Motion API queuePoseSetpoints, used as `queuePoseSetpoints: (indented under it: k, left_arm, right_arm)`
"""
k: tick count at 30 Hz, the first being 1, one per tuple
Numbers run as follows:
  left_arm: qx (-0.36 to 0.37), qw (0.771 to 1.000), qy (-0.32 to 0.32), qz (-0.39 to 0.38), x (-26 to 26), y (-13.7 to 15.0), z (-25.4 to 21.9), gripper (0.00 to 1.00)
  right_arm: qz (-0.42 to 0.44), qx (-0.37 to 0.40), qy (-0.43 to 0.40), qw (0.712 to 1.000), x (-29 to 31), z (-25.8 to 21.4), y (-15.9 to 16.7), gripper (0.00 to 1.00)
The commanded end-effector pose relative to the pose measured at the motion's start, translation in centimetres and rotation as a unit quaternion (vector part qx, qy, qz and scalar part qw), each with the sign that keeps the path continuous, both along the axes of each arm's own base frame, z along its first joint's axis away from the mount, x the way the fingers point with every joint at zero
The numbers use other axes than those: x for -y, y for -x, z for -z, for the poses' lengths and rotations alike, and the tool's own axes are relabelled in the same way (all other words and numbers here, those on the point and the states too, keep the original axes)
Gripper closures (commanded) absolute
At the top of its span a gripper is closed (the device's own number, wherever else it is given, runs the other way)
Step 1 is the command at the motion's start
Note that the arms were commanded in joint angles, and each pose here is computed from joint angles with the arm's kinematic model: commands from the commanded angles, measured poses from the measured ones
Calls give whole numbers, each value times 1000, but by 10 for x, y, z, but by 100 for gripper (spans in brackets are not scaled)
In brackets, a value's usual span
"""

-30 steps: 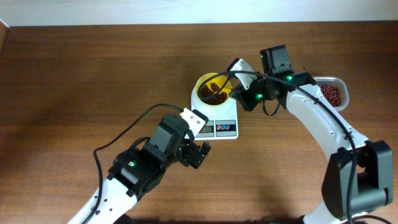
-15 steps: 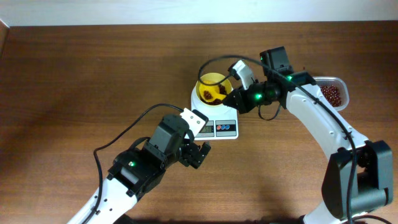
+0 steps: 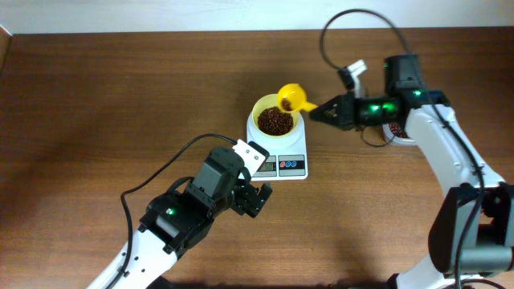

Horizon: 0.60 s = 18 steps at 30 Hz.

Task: Scoop item into bowl and weigh 50g on scale
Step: 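Move the scoop with the right gripper back to the bean tub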

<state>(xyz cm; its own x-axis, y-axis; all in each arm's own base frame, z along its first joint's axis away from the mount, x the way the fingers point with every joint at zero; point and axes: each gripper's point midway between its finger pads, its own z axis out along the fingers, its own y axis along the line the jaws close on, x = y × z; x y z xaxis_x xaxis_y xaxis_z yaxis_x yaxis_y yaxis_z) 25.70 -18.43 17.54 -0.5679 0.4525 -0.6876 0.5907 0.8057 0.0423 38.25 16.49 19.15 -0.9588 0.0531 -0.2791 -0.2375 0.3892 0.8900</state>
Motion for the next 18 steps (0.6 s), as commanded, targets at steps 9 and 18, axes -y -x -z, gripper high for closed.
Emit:
queuePoseSetpoints:
  k: [9, 18]
  left_arm:
    - [3, 1000, 3, -8, -3, 0, -1, 1]
    - [3, 1000, 3, -8, -3, 0, -1, 1]
  right_arm:
    - [171, 20, 16, 985, 144, 2, -35, 96]
    - [292, 47, 70, 953, 260, 5, -17, 96]
